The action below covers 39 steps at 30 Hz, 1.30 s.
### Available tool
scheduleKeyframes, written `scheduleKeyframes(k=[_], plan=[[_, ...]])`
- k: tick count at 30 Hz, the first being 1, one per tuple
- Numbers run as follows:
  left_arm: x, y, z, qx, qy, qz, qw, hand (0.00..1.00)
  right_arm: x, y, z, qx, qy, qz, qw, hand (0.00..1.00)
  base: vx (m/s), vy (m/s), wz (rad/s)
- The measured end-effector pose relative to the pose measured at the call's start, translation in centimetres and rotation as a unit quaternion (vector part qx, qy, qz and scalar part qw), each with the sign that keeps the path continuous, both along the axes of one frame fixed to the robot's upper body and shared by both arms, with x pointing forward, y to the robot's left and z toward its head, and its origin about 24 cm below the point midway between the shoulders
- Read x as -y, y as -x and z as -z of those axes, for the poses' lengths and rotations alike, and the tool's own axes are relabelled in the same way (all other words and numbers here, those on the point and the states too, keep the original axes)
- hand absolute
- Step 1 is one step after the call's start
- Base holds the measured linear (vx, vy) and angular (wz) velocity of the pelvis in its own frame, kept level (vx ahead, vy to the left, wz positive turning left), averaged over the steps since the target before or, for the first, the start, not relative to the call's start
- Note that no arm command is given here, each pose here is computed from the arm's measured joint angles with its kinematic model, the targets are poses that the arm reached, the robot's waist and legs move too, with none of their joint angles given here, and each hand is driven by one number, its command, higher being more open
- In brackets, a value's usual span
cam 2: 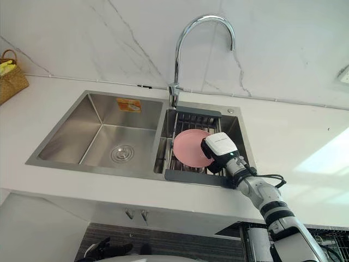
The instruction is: Walk over to the sink, pick up the cup, carry it to the dishwasher, place the cup inside the dishwasher, then close the dishwasher door
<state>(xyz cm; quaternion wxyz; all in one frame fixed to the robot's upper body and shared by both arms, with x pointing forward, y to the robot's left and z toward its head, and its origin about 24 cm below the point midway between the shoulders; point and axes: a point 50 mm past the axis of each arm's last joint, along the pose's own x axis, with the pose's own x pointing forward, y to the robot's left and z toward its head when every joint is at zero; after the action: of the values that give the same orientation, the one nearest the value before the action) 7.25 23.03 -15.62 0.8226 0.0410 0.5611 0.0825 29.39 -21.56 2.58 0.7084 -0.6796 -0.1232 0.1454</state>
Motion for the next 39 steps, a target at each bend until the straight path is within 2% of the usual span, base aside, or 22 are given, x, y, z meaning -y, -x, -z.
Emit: scheduleKeyframes(k=[13,18,27,30,35,39], plan=[[0.0,-0.1,0.0,0.007,-0.006,0.007,1.0,1.0,0.1,1.4,-0.3,0.061,-0.033,-0.006,0.998,0.0,0.01,0.001,-0.01],[0.3,-0.1,0.0,0.01,-0.009,0.0,1.0,1.0,0.3,1.9,-0.9,0.099,-0.088,0.028,0.991,0.0,0.0,0.0,0.0],[0.8,0.1,0.1,0.012,-0.01,-0.006,1.0,1.0,0.6,2.8,-1.2,0.115,-0.175,0.077,0.975,0.0,0.0,0.0,0.0],[0.8,0.3,0.2,0.011,-0.011,-0.008,1.0,1.0,0.6,3.4,-0.8,0.141,-0.222,0.107,0.959,0.0,0.0,0.0,0.0],[1.4,0.4,0.3,0.009,-0.004,-0.011,1.0,1.0,0.2,3.7,-0.6,0.175,-0.337,0.174,0.909,0.0,-0.02,0.002,0.02],[1.6,0.6,0.4,0.008,-0.002,-0.012,1.0,1.0,0.1,3.9,-0.6,0.209,-0.427,0.231,0.849,0.0,-0.01,0.002,0.01]])
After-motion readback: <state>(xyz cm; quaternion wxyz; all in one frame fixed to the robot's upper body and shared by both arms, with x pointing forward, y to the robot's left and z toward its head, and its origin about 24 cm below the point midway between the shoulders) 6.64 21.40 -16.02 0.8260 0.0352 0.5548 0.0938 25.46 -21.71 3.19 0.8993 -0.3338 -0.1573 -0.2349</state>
